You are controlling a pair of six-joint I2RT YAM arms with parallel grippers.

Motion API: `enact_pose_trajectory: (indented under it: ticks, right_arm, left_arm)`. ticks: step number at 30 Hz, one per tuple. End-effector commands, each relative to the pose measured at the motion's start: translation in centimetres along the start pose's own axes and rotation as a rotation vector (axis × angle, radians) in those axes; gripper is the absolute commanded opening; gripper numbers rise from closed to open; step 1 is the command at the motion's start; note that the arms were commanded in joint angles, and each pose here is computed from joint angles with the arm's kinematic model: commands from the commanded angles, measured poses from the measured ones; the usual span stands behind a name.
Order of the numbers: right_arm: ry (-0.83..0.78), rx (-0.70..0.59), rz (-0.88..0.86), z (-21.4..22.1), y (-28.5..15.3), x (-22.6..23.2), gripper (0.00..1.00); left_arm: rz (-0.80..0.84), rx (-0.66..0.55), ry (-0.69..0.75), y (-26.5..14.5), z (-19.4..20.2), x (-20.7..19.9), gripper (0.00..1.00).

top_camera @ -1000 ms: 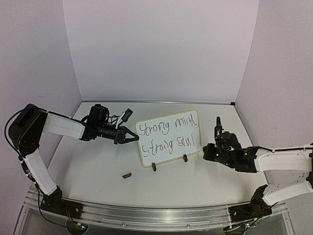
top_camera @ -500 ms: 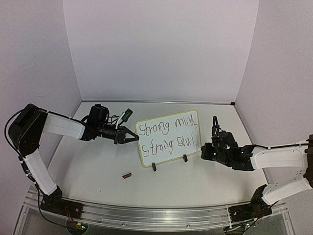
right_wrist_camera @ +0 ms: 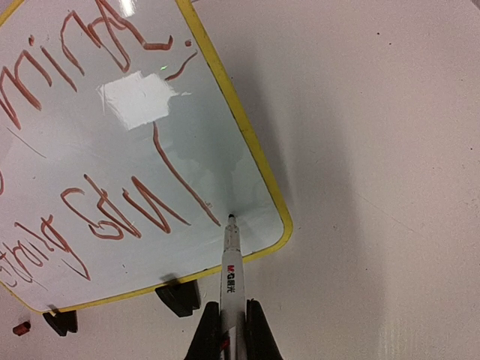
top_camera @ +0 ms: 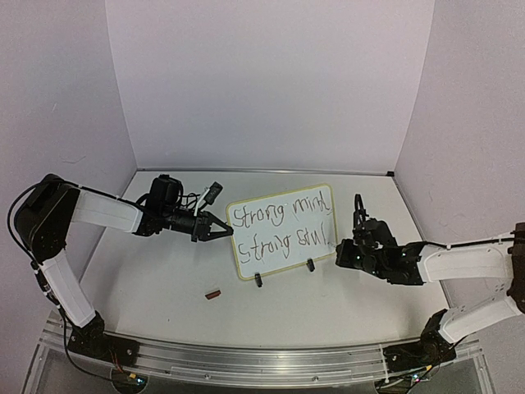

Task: Write a sentence on the whiteboard
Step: Write a sentence on the whiteboard, then pass from the right arm to the left

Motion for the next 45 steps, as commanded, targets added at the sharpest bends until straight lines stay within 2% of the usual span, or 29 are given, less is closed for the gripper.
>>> enact_pose_trajectory:
  ticks: [1,8,13,20,25,26,29,33,39,42,45]
  right_arm:
    - [0.006,-0.047,-0.018,-1.0,-0.1,1.0,0.00]
    - [0.014,-0.057,-0.045,-1.3,-0.8,1.2,0.00]
    - [0.022,-0.110,-0.101,-2.1,-3.2,0.5,0.00]
    - [0.009,-0.140,-0.089,-2.8,-5.0,-0.6,0.00]
    - [-0.013,-0.129,-0.094,-3.0,-5.3,-0.3,0.00]
    - [-0.021,-0.122,-0.097,-3.1,-5.3,-0.1,0.00]
    - [-0.042,-0.114,-0.106,-3.4,-5.6,0.4,0.00]
    - [-0.078,-0.078,-0.114,-3.5,-6.0,0.8,0.00]
    - [-0.170,0.068,-0.198,-3.5,-7.5,2.8,0.00]
    - [-0.221,0.210,-0.268,-3.3,-8.8,4.7,0.00]
    - [-0.248,0.354,-0.335,-2.9,-9.8,6.2,0.00]
  left_arm:
    - [-0.012,0.035,0.007,0.1,0.8,-0.2,0.00]
    - [-0.013,0.035,0.007,0.1,0.8,-0.2,0.00]
    - [-0.020,0.037,0.003,0.2,0.9,-0.1,0.03]
    - [-0.051,0.020,0.010,-0.2,0.6,-0.2,0.40]
    - [-0.086,0.005,0.028,-0.7,0.2,-0.5,0.55]
    - [-0.100,0.001,0.034,-0.8,0.0,-0.5,0.62]
    - [-0.140,-0.006,0.044,-1.3,-0.1,-0.5,0.75]
    - [-0.235,-0.030,0.049,-2.4,-0.3,-0.3,0.80]
    - [-0.455,-0.066,0.068,-5.7,-0.8,-1.9,0.80]
    - [-0.548,-0.047,0.128,-7.9,-2.2,-4.2,0.79]
    - [-0.555,-0.038,0.161,-9.2,-3.8,-6.8,0.79]
Point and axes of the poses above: each gripper's point midway between its finger pads, its own y axis out along the fingers, its own x axis along the line the jaws close on, z = x × y, the point moved 7 cm from there along -y, back along the fingers, and after that the axes turned 15 degrees about y, right-handed, at the moved point
